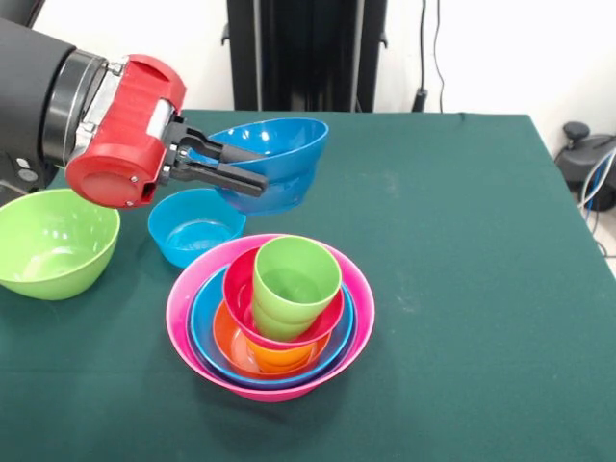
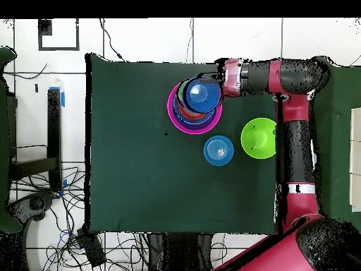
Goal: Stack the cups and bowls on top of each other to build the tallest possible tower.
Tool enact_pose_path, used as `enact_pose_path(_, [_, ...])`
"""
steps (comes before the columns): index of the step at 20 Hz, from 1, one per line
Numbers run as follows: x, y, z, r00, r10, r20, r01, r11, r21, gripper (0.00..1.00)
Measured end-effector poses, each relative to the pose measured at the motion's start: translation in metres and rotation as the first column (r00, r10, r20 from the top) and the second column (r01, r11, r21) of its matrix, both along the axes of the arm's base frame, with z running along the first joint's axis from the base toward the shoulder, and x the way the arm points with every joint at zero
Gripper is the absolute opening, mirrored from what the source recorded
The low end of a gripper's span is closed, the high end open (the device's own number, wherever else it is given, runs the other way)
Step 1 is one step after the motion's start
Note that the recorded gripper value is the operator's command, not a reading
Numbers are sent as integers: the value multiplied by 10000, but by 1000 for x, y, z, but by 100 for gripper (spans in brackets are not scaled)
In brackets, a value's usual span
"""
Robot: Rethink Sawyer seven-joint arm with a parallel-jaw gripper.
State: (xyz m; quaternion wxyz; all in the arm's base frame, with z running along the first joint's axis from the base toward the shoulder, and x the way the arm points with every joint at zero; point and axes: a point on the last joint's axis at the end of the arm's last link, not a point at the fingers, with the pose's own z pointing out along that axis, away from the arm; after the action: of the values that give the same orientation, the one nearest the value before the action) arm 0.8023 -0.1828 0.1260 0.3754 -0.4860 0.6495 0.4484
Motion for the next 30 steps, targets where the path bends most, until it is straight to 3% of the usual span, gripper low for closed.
enact_pose_path(12, [2, 13, 1, 9998, 185, -2, -185, 9998, 13, 0])
enact_pose_path(21, [9, 40, 9, 9984, 567, 28, -567, 9983, -165, 0])
enact_pose_path(30, [26, 61, 20, 9984, 548, 120, -549, 9984, 124, 0])
